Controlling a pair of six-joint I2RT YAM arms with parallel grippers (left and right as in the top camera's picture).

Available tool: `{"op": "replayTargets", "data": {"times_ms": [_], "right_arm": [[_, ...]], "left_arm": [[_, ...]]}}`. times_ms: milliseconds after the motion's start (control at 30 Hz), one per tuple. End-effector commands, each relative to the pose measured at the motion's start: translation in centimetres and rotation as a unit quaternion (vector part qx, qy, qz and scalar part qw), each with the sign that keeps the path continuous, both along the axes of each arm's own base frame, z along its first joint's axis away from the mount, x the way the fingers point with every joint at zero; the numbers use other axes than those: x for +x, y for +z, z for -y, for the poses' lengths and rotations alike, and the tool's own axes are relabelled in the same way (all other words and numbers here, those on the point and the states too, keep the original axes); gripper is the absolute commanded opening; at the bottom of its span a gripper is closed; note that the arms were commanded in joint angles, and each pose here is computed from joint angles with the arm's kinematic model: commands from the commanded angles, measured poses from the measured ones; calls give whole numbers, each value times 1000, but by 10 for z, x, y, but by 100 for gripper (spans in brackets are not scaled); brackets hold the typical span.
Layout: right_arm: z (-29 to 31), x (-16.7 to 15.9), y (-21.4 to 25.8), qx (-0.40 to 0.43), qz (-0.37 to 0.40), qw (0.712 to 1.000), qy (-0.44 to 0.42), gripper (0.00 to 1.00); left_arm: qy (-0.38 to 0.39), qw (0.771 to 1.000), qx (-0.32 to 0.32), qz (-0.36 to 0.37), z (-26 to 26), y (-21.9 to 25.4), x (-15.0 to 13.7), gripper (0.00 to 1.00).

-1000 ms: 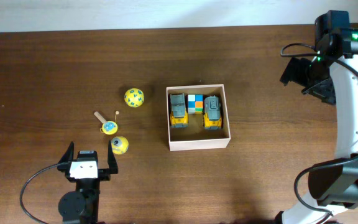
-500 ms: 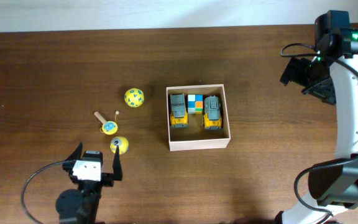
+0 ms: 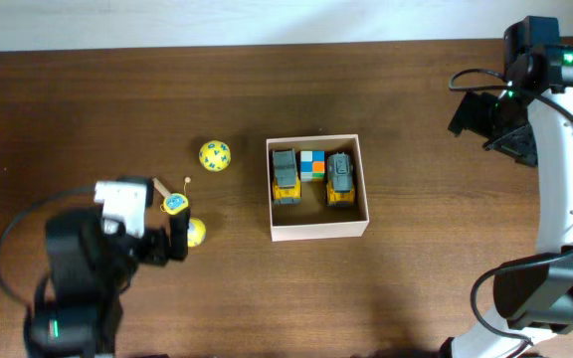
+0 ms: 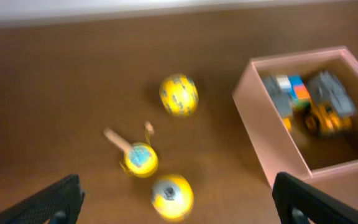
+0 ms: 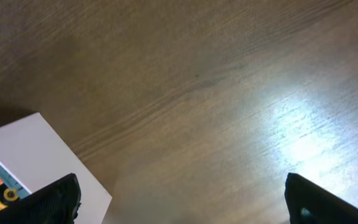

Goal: Pack container
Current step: 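Move the left gripper toward the yellow lettered ball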

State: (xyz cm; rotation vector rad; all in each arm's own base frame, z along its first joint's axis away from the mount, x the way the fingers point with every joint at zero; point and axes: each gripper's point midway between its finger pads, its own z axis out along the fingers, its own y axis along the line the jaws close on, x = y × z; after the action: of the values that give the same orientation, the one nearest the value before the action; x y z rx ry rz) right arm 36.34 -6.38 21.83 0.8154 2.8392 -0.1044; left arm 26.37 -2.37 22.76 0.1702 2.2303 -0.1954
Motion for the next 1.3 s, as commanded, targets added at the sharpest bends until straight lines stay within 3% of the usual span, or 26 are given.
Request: {"op": "replayTargets", "data": {"times_ms": [0, 200, 567, 800, 933, 1133, 1267], "right_arm": [[3, 0, 8, -6, 12, 1000, -3, 99], [3, 0, 8, -6, 12, 1000, -3, 99], [3, 0, 8, -6, 12, 1000, -3, 99], [3, 0, 8, -6, 13, 1000, -3, 99], [3, 0, 8, -6, 12, 1000, -3, 99], [3, 0, 8, -6, 13, 1000, -3, 99], [3, 0, 8, -6, 12, 1000, -3, 99]], "left_arm": [[-31, 996, -44, -75, 15, -10, 21, 99], [-52, 977, -88, -187, 25, -47, 54, 99], [-52, 943, -117, -308, 29, -137, 76, 99], [-107, 960, -81, -246, 33, -141, 106, 99], [-102, 976, 12, -192, 27, -137, 133, 99], [-81, 976, 151, -131, 30, -133, 162, 99], [-58, 975, 193, -94, 32, -128, 182, 99]]}}
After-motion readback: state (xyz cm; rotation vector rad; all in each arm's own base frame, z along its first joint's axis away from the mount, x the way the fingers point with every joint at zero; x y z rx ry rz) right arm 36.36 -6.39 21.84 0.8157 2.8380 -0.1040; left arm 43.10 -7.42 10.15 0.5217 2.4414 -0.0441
